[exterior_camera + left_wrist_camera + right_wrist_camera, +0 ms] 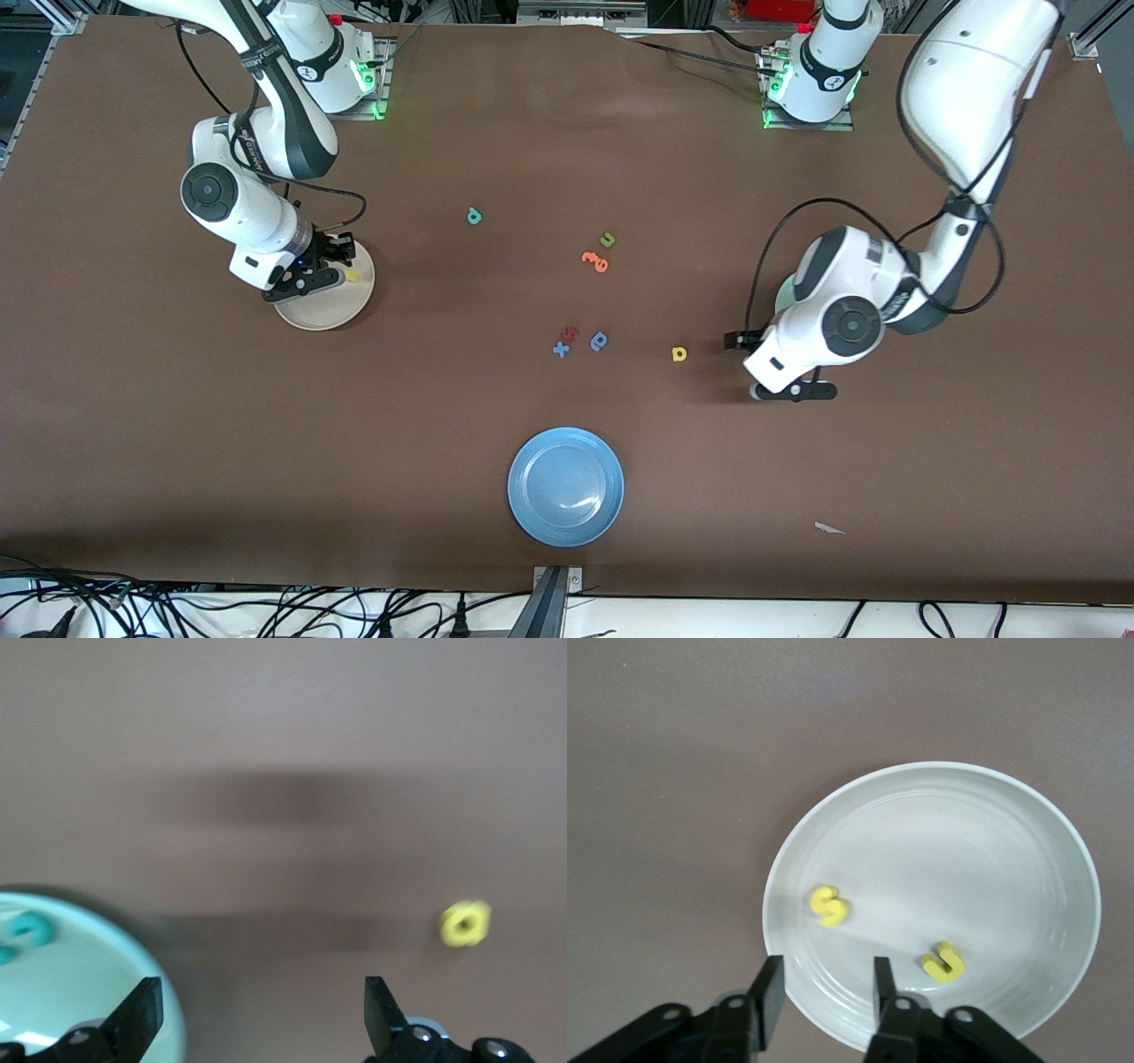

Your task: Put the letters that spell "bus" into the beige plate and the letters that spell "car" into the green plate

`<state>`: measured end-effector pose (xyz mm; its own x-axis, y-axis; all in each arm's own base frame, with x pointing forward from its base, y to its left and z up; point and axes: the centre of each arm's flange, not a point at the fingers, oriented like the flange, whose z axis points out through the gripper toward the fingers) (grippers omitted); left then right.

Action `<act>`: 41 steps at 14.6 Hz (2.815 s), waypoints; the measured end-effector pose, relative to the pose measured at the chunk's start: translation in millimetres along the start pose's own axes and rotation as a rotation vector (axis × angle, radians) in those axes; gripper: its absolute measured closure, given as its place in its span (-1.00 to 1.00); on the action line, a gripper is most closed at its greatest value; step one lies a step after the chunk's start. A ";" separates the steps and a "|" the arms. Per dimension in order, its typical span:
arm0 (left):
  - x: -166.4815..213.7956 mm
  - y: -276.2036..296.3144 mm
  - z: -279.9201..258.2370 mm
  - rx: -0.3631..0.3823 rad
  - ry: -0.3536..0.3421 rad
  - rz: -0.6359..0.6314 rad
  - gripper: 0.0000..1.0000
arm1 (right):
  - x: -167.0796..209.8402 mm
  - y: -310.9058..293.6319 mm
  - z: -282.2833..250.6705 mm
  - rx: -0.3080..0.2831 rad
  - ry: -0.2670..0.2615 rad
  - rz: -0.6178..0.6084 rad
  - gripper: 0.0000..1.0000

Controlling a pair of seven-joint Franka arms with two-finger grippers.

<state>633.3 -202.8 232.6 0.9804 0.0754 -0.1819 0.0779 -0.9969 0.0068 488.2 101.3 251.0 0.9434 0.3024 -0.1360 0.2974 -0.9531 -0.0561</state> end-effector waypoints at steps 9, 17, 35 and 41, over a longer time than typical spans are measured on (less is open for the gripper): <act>-22.8 76.6 44.0 -0.065 0.064 -0.124 -0.99 | -4.1 -147.4 6.8 0.037 0.064 0.293 -1.00; -37.1 101.7 64.6 -0.035 0.107 -0.150 -0.63 | -40.1 -230.8 82.8 0.154 0.115 0.361 -1.00; -28.2 93.8 65.5 -0.034 0.116 -0.147 0.44 | -74.0 -237.3 109.0 0.160 0.119 0.329 0.35; -1.4 18.7 50.0 0.067 0.004 0.008 0.44 | -46.0 -159.8 60.0 0.000 0.064 0.152 0.35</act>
<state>624.4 -222.6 183.8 0.9817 0.0676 -0.1779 0.0582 -0.9967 -0.0572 388.5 240.6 206.9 0.9850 0.1536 -0.0792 0.1508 -0.9878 -0.0396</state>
